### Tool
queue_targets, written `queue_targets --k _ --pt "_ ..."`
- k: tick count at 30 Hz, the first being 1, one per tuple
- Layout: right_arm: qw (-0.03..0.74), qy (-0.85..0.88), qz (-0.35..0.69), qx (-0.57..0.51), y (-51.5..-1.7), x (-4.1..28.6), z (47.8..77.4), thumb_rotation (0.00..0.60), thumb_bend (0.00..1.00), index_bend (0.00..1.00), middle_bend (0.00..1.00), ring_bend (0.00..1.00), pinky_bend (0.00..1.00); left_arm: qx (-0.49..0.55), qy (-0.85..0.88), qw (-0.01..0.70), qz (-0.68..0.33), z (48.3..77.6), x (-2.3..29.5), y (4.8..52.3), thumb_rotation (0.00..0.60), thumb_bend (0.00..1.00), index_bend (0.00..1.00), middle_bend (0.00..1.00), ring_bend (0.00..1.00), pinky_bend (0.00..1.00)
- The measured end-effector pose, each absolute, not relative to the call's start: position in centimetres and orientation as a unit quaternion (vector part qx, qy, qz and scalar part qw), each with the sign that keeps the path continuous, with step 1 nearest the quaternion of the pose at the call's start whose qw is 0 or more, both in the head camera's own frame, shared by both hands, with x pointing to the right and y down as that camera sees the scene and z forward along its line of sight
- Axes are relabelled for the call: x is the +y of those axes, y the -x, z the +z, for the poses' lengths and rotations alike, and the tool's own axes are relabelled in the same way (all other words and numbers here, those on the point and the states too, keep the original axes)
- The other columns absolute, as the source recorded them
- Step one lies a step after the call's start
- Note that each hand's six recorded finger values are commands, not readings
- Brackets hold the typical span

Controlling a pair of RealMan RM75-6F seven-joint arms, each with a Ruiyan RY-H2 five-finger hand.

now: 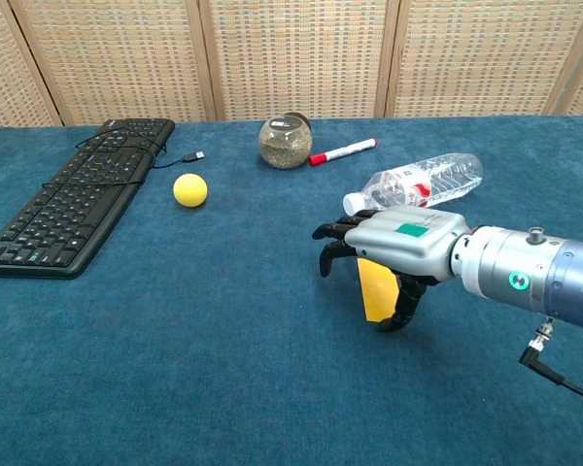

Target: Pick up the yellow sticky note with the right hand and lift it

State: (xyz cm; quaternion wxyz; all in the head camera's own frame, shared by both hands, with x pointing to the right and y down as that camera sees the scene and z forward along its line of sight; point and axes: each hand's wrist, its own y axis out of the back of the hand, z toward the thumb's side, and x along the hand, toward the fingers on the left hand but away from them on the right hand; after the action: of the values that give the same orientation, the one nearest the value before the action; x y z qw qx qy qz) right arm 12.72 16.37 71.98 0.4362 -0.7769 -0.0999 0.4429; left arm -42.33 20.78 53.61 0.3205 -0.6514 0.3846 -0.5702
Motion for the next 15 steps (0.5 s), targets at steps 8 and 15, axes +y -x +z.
queue_targets --k 8,15 --pt "0.439 0.771 0.453 -0.092 -13.35 16.61 72.49 0.6 0.16 0.24 0.0 0.0 0.0 0.383 0.652 0.321 -0.57 53.64 20.82 42.24 0.6 0.0 0.0 0.0 0.0 0.0" --pt "0.443 0.766 0.458 -0.092 -13.59 16.51 72.84 0.6 0.17 0.24 0.0 0.0 0.0 0.38 0.653 0.32 -0.571 53.8 20.86 42.14 0.6 0.0 0.0 0.0 0.0 0.0"
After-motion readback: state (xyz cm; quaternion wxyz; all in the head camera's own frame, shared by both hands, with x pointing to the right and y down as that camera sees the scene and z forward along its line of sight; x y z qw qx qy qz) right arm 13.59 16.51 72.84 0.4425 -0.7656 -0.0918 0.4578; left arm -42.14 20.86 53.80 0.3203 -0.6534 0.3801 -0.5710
